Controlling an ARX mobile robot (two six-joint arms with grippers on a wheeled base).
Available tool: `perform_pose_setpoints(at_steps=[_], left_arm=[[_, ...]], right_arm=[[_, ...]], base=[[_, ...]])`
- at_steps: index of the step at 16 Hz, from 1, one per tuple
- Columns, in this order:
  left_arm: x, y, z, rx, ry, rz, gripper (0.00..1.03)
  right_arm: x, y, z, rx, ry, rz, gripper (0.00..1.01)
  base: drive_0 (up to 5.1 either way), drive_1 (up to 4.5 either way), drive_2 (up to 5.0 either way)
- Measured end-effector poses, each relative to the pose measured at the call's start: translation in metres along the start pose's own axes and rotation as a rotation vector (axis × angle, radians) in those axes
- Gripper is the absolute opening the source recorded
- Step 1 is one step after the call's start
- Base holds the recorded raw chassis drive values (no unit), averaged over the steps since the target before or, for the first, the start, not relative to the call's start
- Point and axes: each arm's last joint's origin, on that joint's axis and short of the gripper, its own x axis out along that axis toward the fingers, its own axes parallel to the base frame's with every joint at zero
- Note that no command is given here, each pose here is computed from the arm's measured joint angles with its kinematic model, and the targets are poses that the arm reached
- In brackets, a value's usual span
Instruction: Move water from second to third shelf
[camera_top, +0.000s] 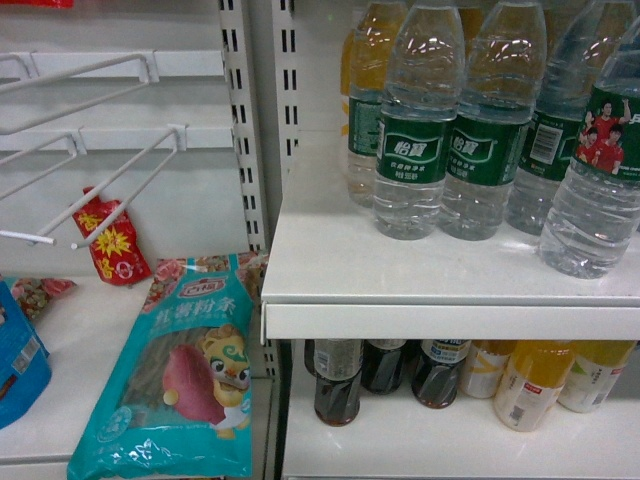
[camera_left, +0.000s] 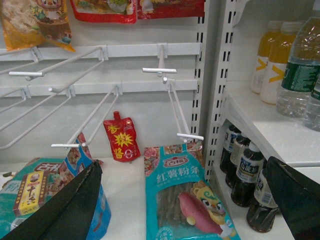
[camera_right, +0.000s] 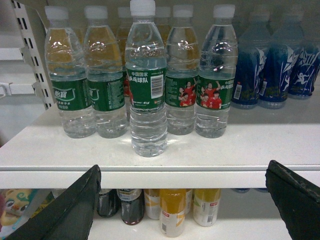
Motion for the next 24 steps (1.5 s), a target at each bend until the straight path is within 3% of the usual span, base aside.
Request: perform_pose_setpoints(at_steps=[24], left_arm=[[0.0,0.0,0.0,0.0,0.0,0.0,0.98]], right_arm=[[0.0,0.0,0.0001,-0.001,-0.001,0.0,0.98]], base=[[0.0,0.0,0.0]])
